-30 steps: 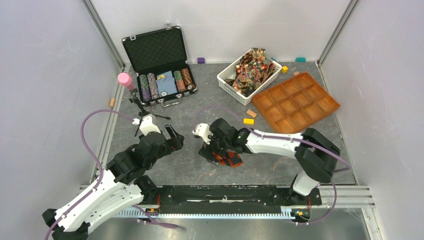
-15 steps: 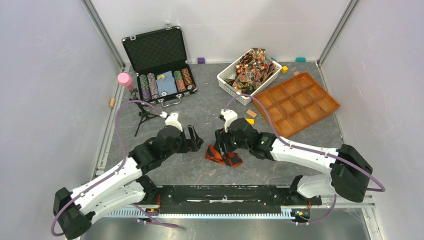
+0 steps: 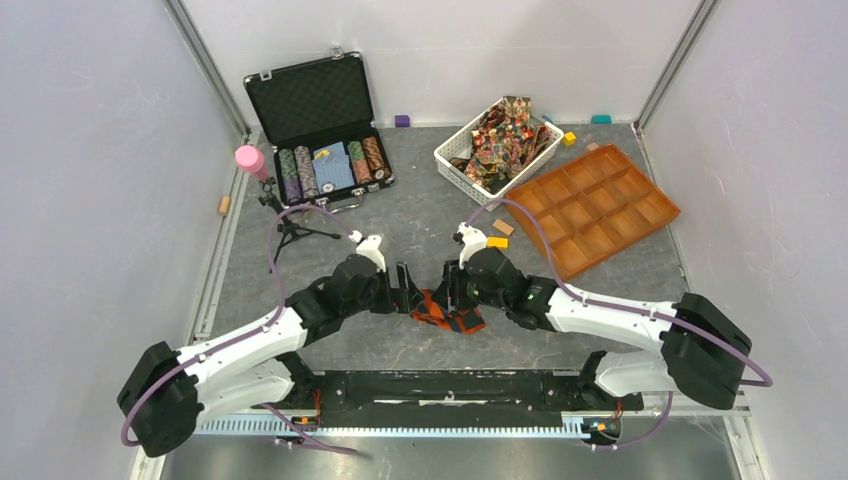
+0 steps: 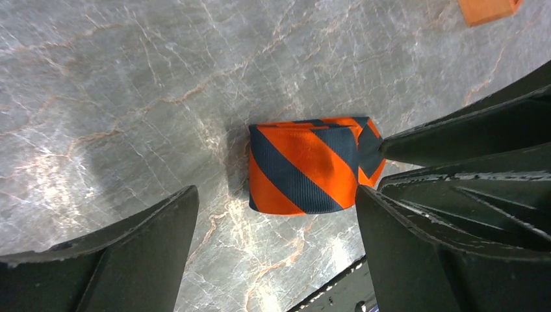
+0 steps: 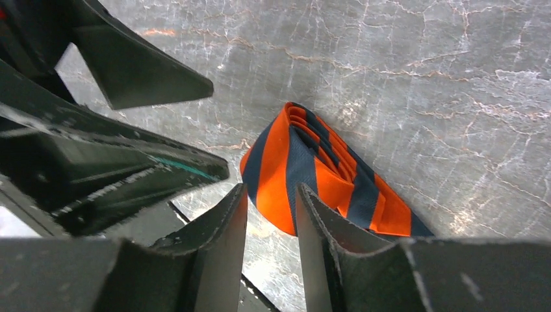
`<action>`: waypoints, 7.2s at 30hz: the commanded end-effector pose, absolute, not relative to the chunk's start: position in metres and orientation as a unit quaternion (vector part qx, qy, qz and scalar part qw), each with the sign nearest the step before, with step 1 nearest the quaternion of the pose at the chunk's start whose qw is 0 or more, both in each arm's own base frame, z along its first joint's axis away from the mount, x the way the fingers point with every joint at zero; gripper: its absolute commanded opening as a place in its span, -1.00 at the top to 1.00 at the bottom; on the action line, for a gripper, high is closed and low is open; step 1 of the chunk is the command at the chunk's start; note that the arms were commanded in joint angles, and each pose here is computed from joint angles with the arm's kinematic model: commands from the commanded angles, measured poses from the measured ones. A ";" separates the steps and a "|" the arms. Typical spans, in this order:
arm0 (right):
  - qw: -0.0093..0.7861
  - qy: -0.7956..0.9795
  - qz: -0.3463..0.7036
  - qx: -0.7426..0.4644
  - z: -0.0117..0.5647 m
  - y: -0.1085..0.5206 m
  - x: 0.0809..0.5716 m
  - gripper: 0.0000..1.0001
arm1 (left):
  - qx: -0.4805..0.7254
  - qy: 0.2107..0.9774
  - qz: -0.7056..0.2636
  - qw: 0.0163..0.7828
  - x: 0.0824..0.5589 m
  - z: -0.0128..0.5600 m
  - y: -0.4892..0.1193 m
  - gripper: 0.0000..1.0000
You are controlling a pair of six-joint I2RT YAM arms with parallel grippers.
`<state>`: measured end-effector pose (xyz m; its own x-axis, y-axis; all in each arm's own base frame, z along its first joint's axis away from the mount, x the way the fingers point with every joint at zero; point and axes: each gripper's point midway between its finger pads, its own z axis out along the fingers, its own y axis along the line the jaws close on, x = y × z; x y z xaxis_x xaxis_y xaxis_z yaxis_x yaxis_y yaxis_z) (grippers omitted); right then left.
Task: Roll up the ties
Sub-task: Roll the tie at the center of the board, then pick up the tie at the center of the board, then move the storage box to the center of the board.
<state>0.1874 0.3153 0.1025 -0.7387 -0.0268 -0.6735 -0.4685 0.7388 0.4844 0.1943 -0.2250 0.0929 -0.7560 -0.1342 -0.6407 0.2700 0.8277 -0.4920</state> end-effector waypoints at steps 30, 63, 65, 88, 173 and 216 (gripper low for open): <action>0.289 0.923 0.235 -0.100 0.040 0.275 0.183 0.44 | 0.074 0.885 -0.336 0.314 0.196 0.059 -0.258 -0.98; 0.290 0.925 0.224 -0.097 0.034 0.270 0.183 0.46 | 0.064 0.872 -0.427 0.229 0.163 0.023 -0.281 -0.68; 0.289 0.926 0.223 -0.098 0.034 0.269 0.183 0.47 | 0.057 0.873 -0.429 0.226 0.162 0.022 -0.281 -0.68; 0.358 0.912 0.170 -0.105 0.069 0.242 0.204 0.44 | 0.052 0.900 -0.376 0.216 0.167 0.021 -0.273 -0.25; 0.256 0.923 0.218 -0.185 0.018 0.271 0.134 0.34 | 0.068 0.949 -0.173 0.253 0.172 0.105 -0.195 -0.22; 0.587 0.779 0.219 0.015 0.351 0.120 0.188 0.27 | 0.254 0.896 -0.236 0.278 0.208 0.259 -0.384 -0.22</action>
